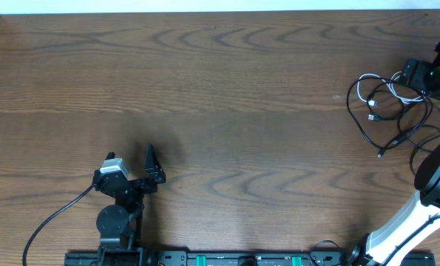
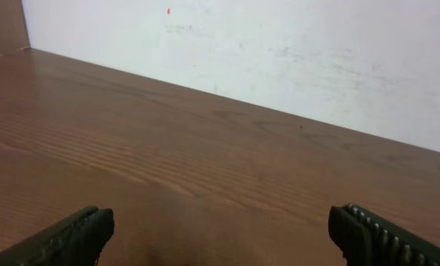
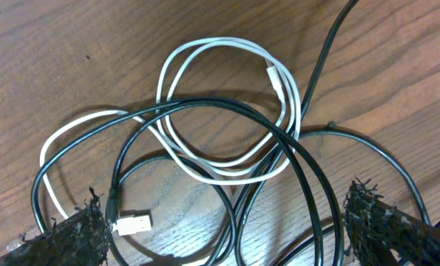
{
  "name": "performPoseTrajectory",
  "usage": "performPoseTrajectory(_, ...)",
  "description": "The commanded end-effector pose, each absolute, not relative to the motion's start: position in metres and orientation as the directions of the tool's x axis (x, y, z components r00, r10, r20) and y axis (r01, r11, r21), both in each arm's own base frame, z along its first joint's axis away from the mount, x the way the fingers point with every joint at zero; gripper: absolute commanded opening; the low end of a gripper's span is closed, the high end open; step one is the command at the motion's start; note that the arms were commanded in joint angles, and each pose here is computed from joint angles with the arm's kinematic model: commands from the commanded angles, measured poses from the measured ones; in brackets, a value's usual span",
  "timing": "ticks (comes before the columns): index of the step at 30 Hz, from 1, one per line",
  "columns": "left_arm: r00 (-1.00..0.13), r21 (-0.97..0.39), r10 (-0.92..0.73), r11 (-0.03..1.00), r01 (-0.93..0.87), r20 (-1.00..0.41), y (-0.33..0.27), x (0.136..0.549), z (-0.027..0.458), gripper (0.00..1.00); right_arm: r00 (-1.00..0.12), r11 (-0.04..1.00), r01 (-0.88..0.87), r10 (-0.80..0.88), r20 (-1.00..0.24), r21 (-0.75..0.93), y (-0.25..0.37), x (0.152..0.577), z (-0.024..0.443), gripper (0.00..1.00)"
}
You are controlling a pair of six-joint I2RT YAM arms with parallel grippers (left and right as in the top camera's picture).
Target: Untangle cables
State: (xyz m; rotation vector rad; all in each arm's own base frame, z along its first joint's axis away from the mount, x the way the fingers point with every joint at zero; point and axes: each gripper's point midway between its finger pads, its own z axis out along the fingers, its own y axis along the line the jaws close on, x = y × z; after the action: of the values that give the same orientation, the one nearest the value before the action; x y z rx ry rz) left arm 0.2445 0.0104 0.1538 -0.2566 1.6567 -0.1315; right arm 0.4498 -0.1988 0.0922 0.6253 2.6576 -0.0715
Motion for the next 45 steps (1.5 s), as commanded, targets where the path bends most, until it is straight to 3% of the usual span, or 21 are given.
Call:
performPoseTrajectory(1,-0.139,-0.219,-0.232,0.971,-0.098,-0.963,0.01,0.243,0.136,0.99,-0.782,0.906,0.421,0.39,-0.486,0.05,-0.187,0.45,0.145,0.99)
performPoseTrajectory(7,-0.139,-0.219,-0.232,0.971,-0.098,-0.963,0.01,0.243,0.136,0.99,-0.663,0.947,0.316,0.263,-0.7,0.057,-0.134,0.439,0.271,0.99)
performPoseTrajectory(12,-0.139,-0.219,-0.232,0.971,-0.098,-0.963,0.01,0.243,0.136,0.99,-0.507,0.986,0.159,0.133,-0.852,0.059,-0.059,0.404,0.372,0.99)
performPoseTrajectory(19,-0.139,-0.219,-0.232,0.971,-0.098,-0.963,0.01,0.243,0.136,1.0,-0.332,0.996,-0.074,0.03,-0.943,0.058,0.027,0.342,0.448,0.99)
performPoseTrajectory(25,-0.139,-0.219,-0.232,0.971,-0.098,-0.963,0.01,0.243,0.136,0.99,-0.255,0.993,-0.114,-0.037,-0.966,-0.008,0.033,0.292,0.449,0.99)
performPoseTrajectory(31,-0.139,-0.219,-0.232,0.971,-0.098,-0.963,0.01,0.243,0.136,0.99,-0.18,0.997,-0.06,-0.058,-0.982,-0.048,0.021,0.271,0.405,0.99)
performPoseTrajectory(39,-0.139,-0.219,-0.232,0.971,-0.098,-0.963,0.01,0.243,0.136,0.99,0.142,0.991,-0.04,-0.12,-0.983,-0.127,0.018,0.242,0.403,0.99)
performPoseTrajectory(45,-0.139,-0.219,-0.232,0.971,-0.098,-0.963,0.01,0.243,0.136,0.99,0.428,0.984,-0.068,-0.118,-0.896,-0.162,0.028,0.205,0.394,0.99)
